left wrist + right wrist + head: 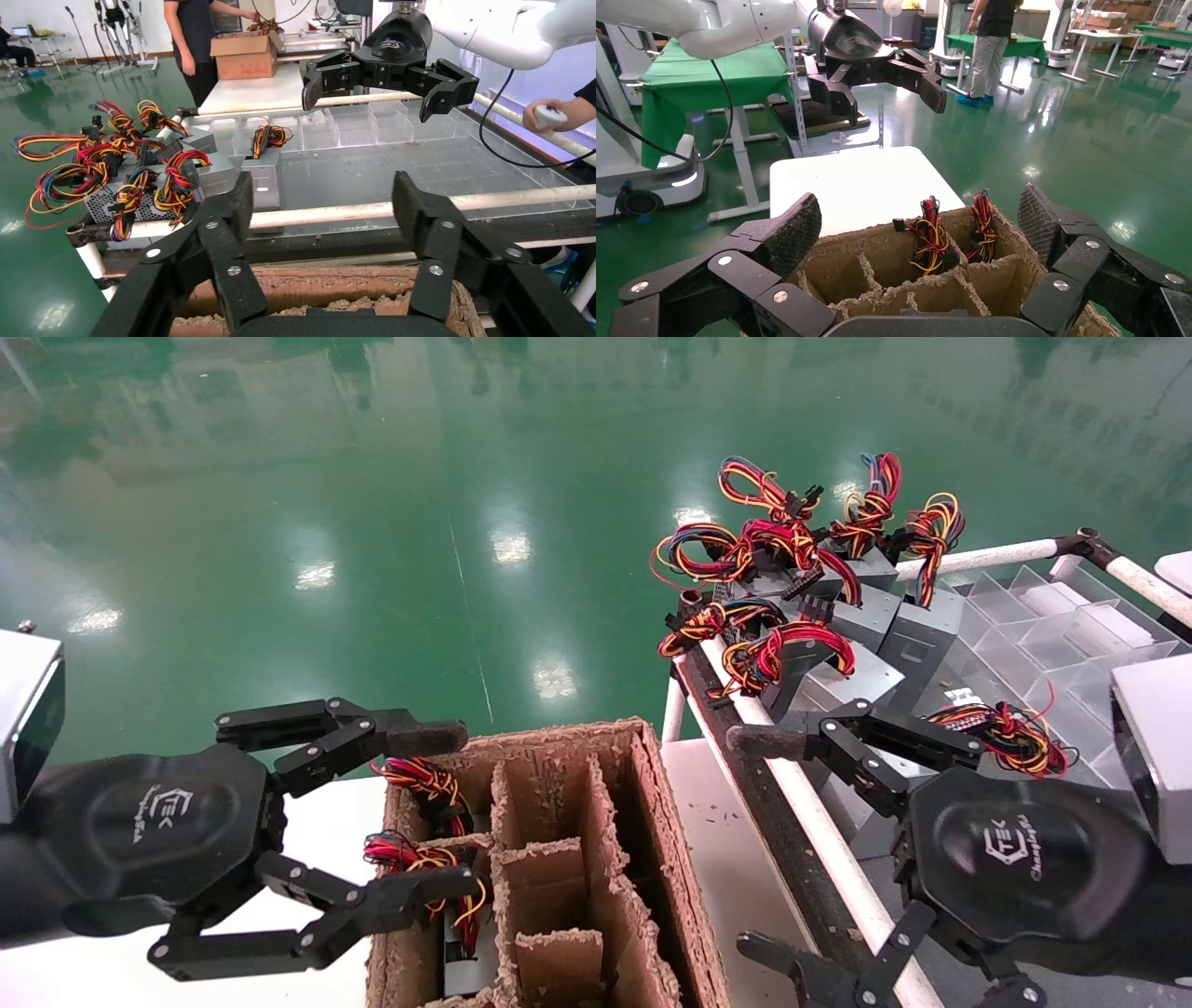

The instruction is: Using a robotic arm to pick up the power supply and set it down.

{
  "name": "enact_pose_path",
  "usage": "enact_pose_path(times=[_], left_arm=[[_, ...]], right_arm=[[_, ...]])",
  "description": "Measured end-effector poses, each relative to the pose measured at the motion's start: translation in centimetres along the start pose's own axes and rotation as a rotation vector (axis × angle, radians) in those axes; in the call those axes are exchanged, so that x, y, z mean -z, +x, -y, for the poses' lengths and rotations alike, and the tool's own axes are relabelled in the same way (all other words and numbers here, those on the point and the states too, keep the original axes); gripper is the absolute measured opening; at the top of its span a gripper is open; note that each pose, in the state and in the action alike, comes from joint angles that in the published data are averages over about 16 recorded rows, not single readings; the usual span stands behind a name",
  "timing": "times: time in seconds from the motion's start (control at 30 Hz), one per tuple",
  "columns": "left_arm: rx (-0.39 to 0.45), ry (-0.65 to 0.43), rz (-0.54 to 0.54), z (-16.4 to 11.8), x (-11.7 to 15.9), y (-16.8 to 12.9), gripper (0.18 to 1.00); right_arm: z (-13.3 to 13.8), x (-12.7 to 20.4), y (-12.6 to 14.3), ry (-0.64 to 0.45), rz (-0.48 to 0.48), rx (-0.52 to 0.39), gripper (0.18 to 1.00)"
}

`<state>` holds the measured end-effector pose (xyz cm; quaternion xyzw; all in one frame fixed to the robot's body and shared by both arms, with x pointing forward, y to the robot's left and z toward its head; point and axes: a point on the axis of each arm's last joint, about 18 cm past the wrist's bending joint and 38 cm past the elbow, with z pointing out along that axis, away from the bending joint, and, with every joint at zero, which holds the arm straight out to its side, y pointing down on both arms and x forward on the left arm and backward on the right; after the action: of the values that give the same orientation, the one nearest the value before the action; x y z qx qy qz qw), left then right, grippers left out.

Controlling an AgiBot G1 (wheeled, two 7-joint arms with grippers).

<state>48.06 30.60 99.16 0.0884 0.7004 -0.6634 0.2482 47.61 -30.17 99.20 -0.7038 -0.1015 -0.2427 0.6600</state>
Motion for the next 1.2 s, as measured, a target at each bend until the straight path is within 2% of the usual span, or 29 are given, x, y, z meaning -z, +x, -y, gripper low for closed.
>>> enact_pose_path(times=[0.27,0.7,0.9,1.2], left_arm=[[0.000,0.000,0.000,0.00,0.00,0.00,0.632],[0.000,0.000,0.000,0.00,0.00,0.00,0.345],[0.000,0.000,0.000,0.00,0.00,0.00,0.264],[0.000,0.000,0.000,0.00,0.00,0.00,0.206]], right_arm=[[0.00,0.00,0.00,0.000,0.000,0.000,1.001],[0.00,0.00,0.00,0.000,0.000,0.000,1.001],[0.00,0.00,0.00,0.000,0.000,0.000,1.001],[-0.04,-0.02,0.01,0.000,0.000,-0.001,1.001]])
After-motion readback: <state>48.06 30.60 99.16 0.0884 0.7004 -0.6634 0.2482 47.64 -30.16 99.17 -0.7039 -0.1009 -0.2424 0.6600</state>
